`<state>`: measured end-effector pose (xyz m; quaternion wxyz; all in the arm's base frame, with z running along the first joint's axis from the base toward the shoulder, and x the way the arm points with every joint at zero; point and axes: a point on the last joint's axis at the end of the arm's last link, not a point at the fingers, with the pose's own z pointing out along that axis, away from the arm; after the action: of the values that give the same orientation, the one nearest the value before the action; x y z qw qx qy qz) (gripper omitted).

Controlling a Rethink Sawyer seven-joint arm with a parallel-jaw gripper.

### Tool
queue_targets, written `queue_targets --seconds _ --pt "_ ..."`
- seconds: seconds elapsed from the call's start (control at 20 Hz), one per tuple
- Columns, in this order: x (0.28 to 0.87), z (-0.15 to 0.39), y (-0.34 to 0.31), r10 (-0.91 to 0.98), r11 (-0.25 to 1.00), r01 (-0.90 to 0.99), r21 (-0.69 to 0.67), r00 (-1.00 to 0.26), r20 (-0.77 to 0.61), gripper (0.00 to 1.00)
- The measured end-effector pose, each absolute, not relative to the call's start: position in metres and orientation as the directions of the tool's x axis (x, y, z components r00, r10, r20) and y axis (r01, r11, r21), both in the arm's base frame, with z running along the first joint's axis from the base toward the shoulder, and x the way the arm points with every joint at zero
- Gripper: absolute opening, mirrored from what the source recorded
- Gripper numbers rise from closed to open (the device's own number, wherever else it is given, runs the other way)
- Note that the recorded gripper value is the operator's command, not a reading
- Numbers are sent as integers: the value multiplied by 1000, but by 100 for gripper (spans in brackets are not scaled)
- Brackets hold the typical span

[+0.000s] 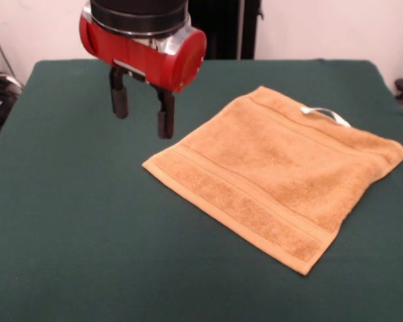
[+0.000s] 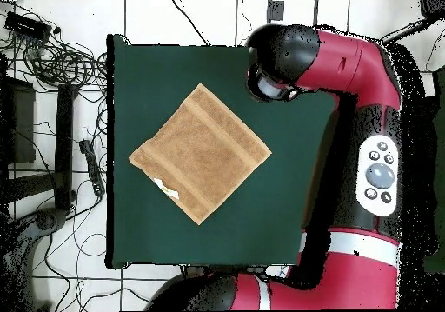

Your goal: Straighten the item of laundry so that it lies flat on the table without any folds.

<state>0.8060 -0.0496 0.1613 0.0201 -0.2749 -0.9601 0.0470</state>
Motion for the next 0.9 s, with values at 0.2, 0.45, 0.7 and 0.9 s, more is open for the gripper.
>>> queue_targets --seconds 0.2,0.45,0.7,0.9 --pt "803 151 -48 526 847 524 -94 -851 -1 100" --pt "802 141 -47 522 849 521 -86 -853 -20 100" --pt "801 138 -45 526 848 525 -78 -851 -12 100" --pt "799 135 -39 529 847 529 -64 -848 -6 100"
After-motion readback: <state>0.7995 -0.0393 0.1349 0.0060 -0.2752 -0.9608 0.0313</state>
